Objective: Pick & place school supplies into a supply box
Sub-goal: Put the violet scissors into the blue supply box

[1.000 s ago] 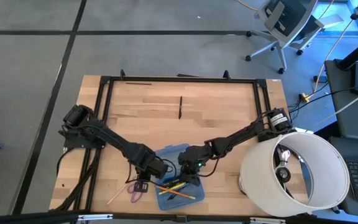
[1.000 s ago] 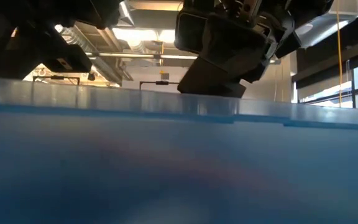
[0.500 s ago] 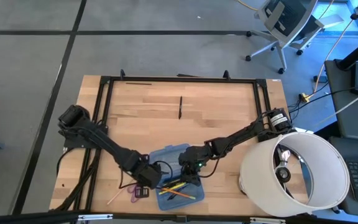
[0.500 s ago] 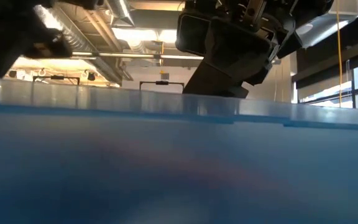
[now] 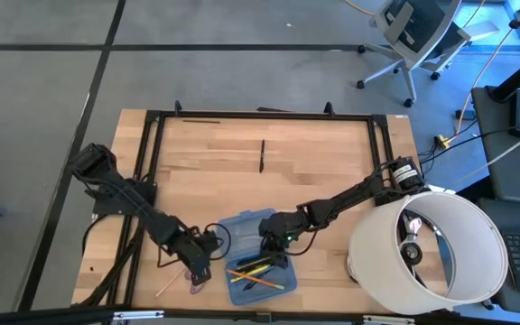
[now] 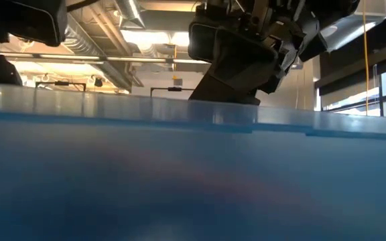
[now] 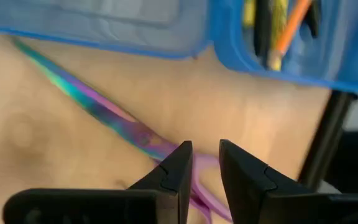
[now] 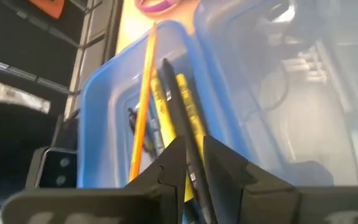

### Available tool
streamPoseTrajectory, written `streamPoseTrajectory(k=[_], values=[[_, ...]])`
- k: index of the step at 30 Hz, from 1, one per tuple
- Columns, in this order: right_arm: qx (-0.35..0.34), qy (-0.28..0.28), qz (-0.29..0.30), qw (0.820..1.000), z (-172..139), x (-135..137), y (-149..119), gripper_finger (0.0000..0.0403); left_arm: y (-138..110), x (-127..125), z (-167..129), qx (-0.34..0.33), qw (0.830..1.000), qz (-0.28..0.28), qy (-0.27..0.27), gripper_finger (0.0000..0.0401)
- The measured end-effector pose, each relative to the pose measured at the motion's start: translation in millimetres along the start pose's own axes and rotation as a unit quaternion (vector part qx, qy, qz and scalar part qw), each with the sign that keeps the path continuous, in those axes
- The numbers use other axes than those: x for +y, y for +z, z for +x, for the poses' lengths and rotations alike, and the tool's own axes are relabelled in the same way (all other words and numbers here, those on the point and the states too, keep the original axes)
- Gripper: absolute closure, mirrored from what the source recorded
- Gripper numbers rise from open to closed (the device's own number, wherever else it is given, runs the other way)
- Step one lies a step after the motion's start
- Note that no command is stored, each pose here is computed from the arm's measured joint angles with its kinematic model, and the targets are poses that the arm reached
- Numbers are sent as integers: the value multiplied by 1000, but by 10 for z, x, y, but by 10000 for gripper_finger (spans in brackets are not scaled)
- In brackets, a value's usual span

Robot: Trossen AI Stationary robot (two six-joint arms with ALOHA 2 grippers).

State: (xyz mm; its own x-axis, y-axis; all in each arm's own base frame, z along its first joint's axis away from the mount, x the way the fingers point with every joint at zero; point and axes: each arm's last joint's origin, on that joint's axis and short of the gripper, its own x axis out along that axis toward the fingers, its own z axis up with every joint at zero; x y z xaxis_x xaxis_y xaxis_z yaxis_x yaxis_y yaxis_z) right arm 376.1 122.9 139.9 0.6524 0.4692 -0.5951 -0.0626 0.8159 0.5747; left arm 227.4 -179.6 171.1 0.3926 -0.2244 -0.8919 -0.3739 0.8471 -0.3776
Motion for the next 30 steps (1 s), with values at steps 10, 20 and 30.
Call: streamPoseTrajectory(k=[10,20,30], values=[[1,-7,17,1000,-2,-14,-2,342,-163,-67,-18,-27,1000,-9,11,327],[4,-7,30,1000,-2,-15,-6,342,-163,-58,-21,-51,998,-27,24,319],[4,-7,31,999,-2,-16,-8,342,-187,-10,-23,-38,997,-50,47,235]])
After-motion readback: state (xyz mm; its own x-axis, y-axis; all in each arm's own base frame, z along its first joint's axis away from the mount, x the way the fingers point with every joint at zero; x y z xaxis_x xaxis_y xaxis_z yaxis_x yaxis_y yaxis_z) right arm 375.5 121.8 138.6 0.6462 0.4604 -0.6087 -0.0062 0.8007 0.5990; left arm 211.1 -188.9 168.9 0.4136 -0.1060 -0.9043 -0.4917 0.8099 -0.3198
